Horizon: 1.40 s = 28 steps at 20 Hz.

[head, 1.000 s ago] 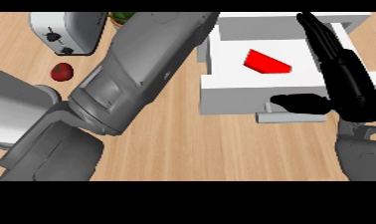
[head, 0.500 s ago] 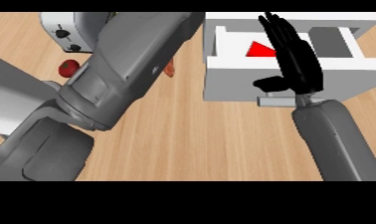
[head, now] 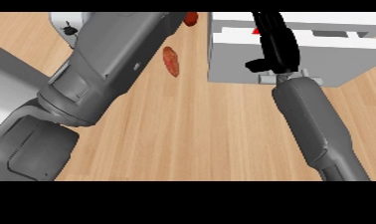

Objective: Pick up the can, place it into the drawer and close the drawer

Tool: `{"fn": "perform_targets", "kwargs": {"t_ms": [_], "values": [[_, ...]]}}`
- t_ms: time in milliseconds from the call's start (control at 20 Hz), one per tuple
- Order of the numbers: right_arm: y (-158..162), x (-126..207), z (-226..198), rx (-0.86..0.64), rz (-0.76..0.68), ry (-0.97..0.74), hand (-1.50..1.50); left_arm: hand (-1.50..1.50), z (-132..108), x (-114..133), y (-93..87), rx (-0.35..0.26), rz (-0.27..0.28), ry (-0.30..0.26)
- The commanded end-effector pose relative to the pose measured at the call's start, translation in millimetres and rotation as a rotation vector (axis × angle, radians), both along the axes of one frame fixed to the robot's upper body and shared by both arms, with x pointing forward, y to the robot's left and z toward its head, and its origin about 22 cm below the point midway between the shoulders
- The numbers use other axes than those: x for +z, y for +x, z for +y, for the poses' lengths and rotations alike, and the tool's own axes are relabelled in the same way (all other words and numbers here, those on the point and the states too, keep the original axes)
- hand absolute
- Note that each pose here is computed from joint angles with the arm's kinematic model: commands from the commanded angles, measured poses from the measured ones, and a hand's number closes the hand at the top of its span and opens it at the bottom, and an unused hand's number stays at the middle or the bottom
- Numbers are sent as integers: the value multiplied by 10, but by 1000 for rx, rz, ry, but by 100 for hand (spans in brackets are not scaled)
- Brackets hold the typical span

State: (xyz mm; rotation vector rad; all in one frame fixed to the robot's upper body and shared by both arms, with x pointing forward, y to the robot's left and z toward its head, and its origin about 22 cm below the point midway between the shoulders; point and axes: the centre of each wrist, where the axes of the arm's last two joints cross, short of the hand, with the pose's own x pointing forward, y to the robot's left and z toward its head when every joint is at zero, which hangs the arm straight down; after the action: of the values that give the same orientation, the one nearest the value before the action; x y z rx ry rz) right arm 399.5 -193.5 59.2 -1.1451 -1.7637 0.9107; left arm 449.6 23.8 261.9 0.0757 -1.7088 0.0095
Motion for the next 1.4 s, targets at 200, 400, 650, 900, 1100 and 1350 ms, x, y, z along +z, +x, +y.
{"fn": "perform_targets", "kwargs": {"t_ms": [200, 400, 650, 900, 1100, 1350], "values": [[404, 253, 110, -79, -95, -14, -150, -150, 347, -53, 46, -19, 12, 6], [546, 461, 164, -97, -121, -25, -150, -150, 515, -39, 56, -8, 14, 8], [612, 496, 53, -118, -151, -50, -150, -150, 444, -49, -41, -39, 19, 22], [645, 558, 228, -76, -163, -24, -150, -150, 706, -143, -38, -14, 23, 19], [692, 746, 328, -56, -174, 61, -150, -150, 778, -170, -75, -15, 26, 0], [702, 755, 304, -12, -163, 165, -150, -150, 853, -192, -138, -40, 10, 9]]}}
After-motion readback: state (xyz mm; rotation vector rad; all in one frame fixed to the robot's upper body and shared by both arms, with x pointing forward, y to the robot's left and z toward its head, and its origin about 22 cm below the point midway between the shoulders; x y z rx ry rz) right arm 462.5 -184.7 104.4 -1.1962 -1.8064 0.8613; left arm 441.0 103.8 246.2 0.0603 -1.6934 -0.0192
